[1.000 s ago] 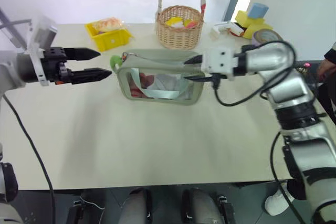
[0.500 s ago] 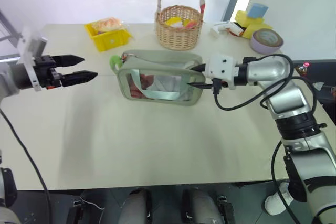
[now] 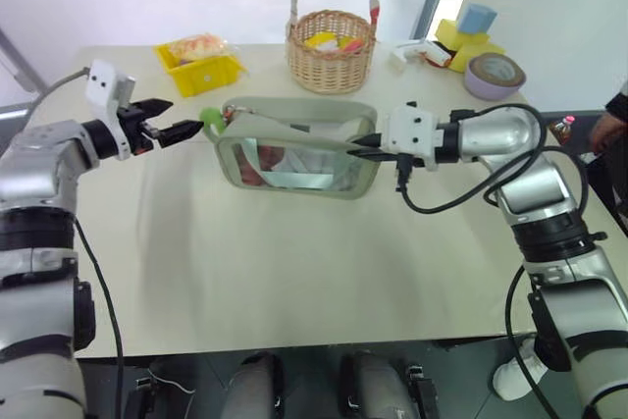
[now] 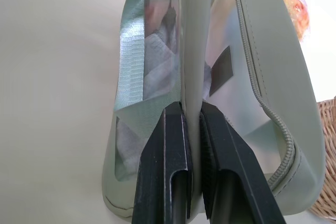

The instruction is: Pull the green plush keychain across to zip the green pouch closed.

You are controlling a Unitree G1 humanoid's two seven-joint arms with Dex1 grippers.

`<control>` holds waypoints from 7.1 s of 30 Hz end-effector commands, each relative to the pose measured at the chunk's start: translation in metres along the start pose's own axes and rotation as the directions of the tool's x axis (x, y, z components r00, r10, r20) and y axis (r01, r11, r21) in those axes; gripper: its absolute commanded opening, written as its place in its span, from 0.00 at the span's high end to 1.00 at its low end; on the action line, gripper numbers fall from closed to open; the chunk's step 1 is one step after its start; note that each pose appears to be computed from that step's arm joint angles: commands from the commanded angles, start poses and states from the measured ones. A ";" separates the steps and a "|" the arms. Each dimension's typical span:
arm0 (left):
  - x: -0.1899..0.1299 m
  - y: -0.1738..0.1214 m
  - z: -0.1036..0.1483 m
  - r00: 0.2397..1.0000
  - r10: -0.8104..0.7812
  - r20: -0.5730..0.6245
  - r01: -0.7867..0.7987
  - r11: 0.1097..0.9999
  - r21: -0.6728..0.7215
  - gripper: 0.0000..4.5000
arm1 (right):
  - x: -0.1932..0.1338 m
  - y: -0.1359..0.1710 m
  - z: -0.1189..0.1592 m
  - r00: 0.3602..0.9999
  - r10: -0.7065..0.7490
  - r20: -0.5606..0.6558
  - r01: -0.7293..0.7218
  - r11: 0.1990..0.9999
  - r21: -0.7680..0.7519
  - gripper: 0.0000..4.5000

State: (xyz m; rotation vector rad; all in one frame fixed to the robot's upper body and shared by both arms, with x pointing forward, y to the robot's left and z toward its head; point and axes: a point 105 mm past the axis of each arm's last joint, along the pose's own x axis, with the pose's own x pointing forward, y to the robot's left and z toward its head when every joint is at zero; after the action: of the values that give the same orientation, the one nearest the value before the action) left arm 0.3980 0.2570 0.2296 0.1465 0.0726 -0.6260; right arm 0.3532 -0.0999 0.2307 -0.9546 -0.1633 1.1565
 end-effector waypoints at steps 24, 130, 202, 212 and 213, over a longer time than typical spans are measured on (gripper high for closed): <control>-0.005 -0.028 0.055 0.946 -0.247 0.209 0.263 0.964 -0.050 0.99 | 0.003 -0.006 0.012 0.999 -0.026 0.038 0.027 0.999 -0.027 1.00; 0.001 -0.080 0.001 0.918 -0.375 -0.132 0.395 0.893 0.214 1.00 | -0.008 -0.111 0.040 0.973 -0.217 0.083 0.084 0.659 0.747 0.99; -0.017 -0.072 0.013 0.947 -0.291 -0.137 0.315 0.924 0.218 1.00 | -0.080 -0.060 -0.075 0.725 -0.448 -0.523 0.681 0.583 0.444 0.99; -0.014 -0.079 0.012 0.944 -0.304 -0.129 0.326 0.922 0.210 1.00 | -0.021 0.009 -0.095 0.804 -0.299 -0.514 0.587 0.535 0.608 0.99; -0.014 -0.079 0.012 0.944 -0.305 -0.129 0.327 0.921 0.211 1.00 | -0.017 0.011 -0.094 0.810 -0.296 -0.506 0.579 0.540 0.611 0.99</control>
State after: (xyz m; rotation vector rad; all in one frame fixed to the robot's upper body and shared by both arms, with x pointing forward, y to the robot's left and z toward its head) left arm 0.3421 0.2010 0.2300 0.3881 0.1325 -0.9549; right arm 0.3913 -0.1679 0.1558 -0.2838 0.3992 0.4516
